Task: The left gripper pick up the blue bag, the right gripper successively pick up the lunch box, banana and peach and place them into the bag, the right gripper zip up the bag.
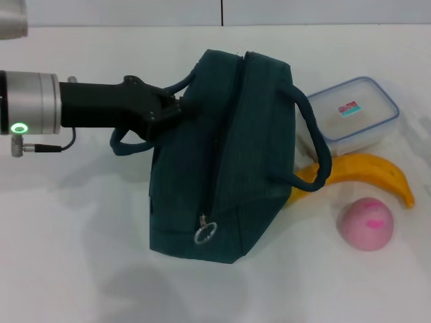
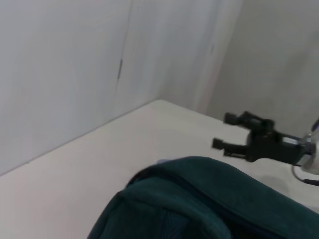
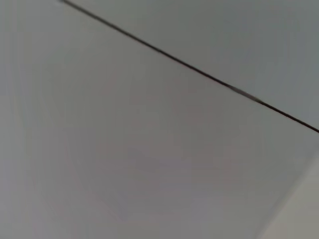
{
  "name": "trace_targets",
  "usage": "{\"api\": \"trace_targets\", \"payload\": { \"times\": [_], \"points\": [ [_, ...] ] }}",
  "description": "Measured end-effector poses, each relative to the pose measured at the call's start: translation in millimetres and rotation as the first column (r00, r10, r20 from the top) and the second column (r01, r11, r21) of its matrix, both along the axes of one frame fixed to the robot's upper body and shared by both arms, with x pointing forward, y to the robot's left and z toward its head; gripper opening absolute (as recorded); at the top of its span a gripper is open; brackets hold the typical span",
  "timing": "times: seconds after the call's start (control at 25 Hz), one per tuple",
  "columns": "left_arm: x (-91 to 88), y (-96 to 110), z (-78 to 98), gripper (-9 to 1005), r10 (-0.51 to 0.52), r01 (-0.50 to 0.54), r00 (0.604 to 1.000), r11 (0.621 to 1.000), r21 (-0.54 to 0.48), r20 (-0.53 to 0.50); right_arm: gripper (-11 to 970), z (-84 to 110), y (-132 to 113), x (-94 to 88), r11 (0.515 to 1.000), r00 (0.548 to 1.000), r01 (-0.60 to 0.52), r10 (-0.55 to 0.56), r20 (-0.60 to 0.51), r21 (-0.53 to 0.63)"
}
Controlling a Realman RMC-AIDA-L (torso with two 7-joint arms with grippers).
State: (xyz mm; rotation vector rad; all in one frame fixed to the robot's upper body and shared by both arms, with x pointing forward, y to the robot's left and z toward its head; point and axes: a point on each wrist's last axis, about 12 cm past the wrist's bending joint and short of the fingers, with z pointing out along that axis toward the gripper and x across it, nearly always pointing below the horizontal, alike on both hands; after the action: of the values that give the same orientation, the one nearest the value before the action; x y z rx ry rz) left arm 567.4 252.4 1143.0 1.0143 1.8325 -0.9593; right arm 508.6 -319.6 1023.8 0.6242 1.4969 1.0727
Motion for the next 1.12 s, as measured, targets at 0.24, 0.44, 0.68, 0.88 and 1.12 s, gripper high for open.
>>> {"api": "trace_targets", "payload": {
  "times": [0.24,0.44,0.68,0.88,1.12],
  "points": [
    [-0.2,-8.4,-0.1,36,-0.045,0.045,0.999,0.999,0.019,0.011,857,-12.9,4.3,8.3,0.996,0.986,-0.005,0.02,-0.167,0.09],
    [-0.1,-9.4,0.2,36,-0.054,0.053,0.998,0.998,0.023,0.021,856,-11.9,14.1,22.8,0.992,0.973,-0.034,0.061,-0.221,0.126],
    [-0.3,-10.0,0.0,36,-0.06,0.059,0.998,0.998,0.025,0.032,855,-6.3,24.8,38.8,0.985,0.964,-0.064,0.102,-0.244,0.158],
    [-0.3,-10.0,-0.2,36,-0.063,0.062,0.997,0.998,0.027,0.038,853,-3.0,33.0,48.0,0.979,0.954,-0.09,0.137,-0.265,0.184],
    [-0.7,-9.7,-1.1,36,-0.067,0.066,0.997,0.997,0.03,0.048,836,1.1,38.0,57.1,0.977,0.95,-0.102,0.152,-0.273,0.188]
  ]
}}
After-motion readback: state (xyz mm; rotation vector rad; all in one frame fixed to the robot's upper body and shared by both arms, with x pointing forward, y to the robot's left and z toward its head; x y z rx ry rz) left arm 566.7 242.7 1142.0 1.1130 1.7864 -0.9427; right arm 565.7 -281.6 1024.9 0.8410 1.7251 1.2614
